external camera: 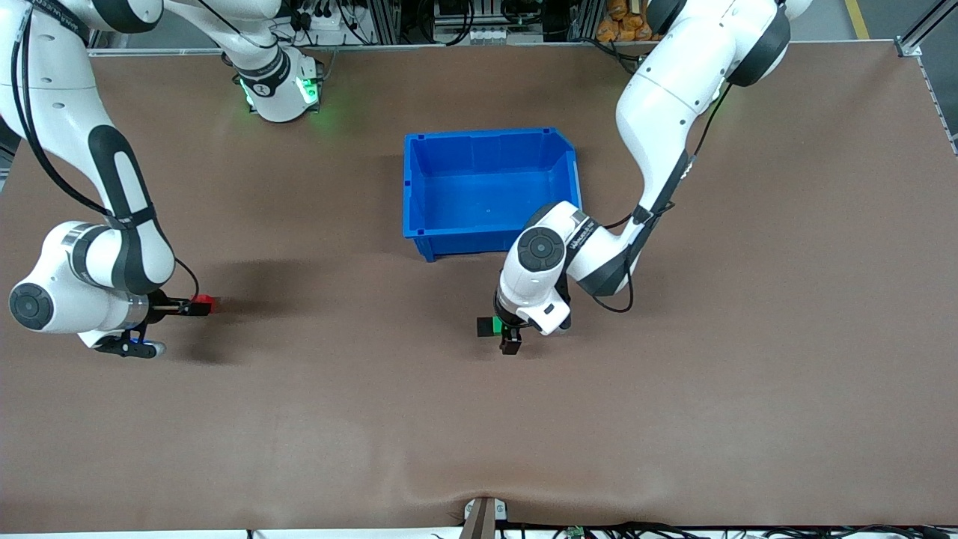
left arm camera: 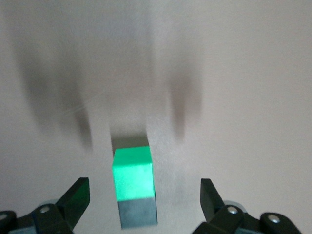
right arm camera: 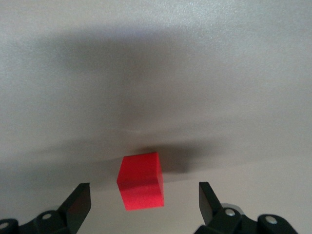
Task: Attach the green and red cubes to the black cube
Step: 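Set the green cube onto the black cube and open the left gripper, then retract the left gripper while the right gripper grasps the red cube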
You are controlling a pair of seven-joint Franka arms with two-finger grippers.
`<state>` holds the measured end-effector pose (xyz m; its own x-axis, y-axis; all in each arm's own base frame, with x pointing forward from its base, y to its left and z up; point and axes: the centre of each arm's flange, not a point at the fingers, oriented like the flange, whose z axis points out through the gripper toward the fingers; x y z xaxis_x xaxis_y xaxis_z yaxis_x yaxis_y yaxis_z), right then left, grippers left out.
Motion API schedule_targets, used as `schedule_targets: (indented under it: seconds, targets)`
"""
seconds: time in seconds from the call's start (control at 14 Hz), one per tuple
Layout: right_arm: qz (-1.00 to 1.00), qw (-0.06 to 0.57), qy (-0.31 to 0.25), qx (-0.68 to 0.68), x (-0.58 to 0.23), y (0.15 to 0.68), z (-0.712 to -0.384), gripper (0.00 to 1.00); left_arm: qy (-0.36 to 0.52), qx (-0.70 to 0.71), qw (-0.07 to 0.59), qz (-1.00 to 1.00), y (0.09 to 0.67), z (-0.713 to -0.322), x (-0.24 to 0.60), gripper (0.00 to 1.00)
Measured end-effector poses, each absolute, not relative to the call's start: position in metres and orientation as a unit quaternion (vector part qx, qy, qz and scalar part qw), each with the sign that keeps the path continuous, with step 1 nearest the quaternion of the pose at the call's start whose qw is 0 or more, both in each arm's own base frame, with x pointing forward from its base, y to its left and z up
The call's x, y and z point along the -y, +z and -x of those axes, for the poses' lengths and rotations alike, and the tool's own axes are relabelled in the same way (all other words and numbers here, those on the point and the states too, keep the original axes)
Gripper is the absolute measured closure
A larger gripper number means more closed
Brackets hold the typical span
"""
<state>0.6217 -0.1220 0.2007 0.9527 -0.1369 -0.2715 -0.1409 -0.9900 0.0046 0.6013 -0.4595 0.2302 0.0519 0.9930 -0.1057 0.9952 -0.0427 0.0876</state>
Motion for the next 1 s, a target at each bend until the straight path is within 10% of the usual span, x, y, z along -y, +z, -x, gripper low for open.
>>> schedule_targets:
  seconds: [0.43,1.0]
  targets:
    - [0.988,0.007,0.137,-0.07,0.122,0.186,-0.621,0.18,0.014,-0.606,0.045,-0.794,0.336,-0.602,0.44,0.0]
    - [0.988,0.006,0.136,-0.07,0.122,0.182,-0.621,0.61,0.024,-0.505,-0.008,-0.863,0.45,-0.608,0.36,0.0]
